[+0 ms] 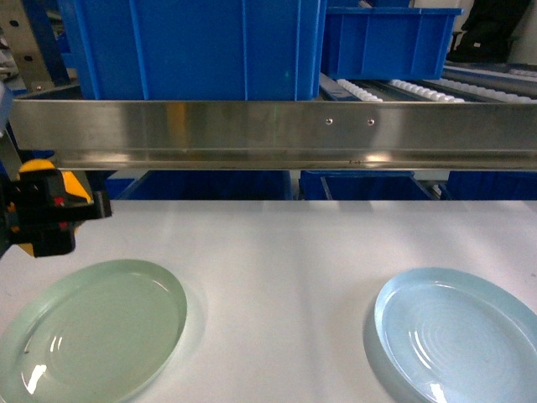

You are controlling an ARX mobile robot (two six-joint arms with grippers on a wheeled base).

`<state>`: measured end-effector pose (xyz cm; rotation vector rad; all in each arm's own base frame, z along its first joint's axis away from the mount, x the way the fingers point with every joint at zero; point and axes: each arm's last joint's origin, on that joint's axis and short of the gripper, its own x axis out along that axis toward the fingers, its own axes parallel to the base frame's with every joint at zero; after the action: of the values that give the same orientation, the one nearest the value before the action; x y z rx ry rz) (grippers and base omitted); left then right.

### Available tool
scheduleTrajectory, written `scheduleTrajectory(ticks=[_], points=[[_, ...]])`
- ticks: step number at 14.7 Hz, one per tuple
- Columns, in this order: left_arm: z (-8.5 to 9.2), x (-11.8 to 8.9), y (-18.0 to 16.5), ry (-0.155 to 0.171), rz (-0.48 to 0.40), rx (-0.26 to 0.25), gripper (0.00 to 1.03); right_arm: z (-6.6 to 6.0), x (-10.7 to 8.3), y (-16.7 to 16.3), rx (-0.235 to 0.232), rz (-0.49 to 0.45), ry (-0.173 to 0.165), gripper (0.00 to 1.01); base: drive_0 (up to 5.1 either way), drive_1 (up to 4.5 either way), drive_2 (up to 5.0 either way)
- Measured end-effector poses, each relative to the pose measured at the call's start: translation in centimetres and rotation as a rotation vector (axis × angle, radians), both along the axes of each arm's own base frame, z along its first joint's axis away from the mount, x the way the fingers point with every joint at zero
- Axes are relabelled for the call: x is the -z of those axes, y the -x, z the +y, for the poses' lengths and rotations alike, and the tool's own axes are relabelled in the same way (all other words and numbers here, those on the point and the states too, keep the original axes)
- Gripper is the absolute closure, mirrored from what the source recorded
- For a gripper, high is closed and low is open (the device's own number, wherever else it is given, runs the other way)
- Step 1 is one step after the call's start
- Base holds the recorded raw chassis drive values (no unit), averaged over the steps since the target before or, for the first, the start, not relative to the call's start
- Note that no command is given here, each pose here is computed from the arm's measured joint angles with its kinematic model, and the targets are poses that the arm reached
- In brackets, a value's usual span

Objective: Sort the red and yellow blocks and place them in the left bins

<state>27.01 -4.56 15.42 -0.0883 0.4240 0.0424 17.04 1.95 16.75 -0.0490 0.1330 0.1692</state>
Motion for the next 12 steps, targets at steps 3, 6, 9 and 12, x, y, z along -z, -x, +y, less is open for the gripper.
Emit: scheduleTrajectory(ticks=[3,6,9,12], points=[[0.0,-3.9,1.5,-0.037,-0.193,0.017,0.76,0.0,0.0,0.0,0.000,0.000,0.000,0.73,0.0,0.00,0.0],[-0.1,-4.1,1.8,-0.059,-0.208,0.034,0.76,0.0,0.0,0.0,0.000,0.000,0.000,0.73,0.0,0.00,0.0],[-0.1,-4.0,1.8,-0.062,-0.204,0.033,0.76,0.0,0.0,0.0,0.001,-0.003,0.000,0.73,-3.3,1.95,1.3],[-0.2,-4.0,1.8,-0.062,-0.205,0.038,0.76,0.0,0.0,0.0,0.006,-0.002,0.001,0.73,-4.7,2.69,2.7]])
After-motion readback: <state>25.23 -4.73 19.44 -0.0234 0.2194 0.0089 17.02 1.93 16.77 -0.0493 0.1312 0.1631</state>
